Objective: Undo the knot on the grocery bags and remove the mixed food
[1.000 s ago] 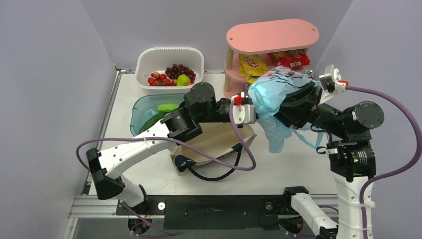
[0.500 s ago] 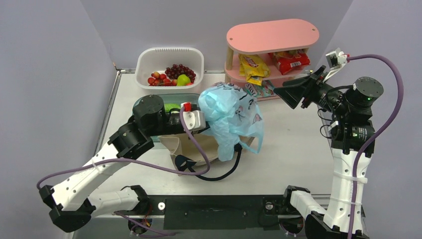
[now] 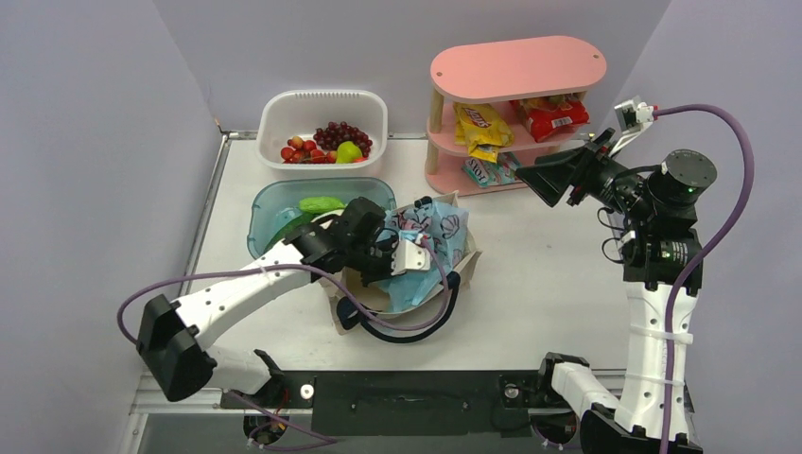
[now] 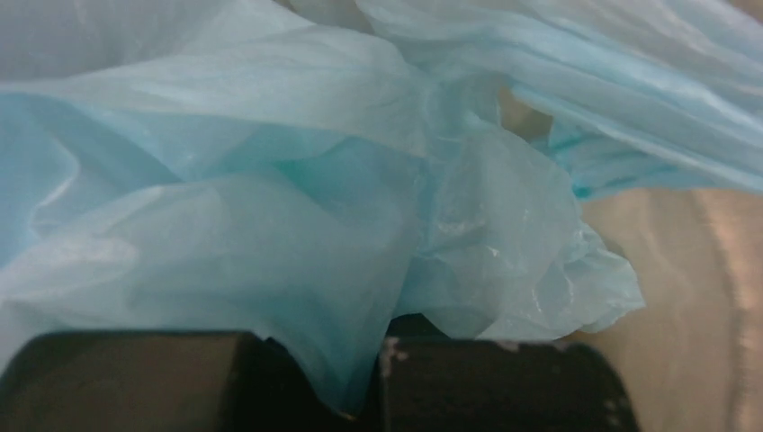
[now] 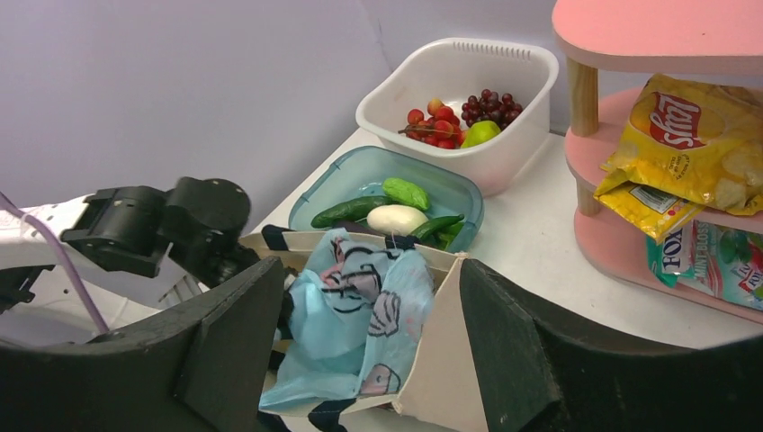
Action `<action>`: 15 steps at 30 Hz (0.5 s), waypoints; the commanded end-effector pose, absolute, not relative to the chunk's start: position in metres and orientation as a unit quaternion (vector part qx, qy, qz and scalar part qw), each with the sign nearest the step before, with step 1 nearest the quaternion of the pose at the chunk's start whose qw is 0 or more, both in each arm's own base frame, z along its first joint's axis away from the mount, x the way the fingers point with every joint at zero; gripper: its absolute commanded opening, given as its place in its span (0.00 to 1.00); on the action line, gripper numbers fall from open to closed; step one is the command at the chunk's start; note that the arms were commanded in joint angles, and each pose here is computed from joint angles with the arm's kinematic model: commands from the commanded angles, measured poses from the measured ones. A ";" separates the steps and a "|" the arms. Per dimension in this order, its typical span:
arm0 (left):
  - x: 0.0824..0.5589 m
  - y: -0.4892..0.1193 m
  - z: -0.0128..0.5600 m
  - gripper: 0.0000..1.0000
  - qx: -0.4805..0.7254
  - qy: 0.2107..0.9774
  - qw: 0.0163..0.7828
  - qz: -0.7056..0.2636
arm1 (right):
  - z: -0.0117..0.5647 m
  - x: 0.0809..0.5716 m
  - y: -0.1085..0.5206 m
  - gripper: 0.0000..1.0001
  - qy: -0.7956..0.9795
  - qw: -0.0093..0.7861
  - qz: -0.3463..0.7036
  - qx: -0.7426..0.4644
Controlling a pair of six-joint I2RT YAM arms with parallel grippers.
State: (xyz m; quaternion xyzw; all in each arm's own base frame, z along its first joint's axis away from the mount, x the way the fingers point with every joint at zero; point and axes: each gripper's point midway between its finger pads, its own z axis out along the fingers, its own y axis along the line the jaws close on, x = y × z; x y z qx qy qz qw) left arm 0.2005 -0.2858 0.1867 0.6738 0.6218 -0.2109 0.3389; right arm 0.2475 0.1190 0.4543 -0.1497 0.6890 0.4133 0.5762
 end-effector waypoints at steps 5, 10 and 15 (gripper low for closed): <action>0.199 -0.270 0.132 0.00 0.739 0.611 0.221 -0.181 | 0.461 0.240 0.120 0.69 0.676 0.597 0.405 -0.153; 0.206 -0.258 0.094 0.00 0.751 0.628 0.133 -0.151 | 0.456 0.239 0.119 0.70 0.681 0.596 0.399 -0.149; 0.213 -0.249 0.067 0.00 0.738 0.662 0.042 -0.124 | 0.456 0.239 0.119 0.70 0.683 0.595 0.397 -0.147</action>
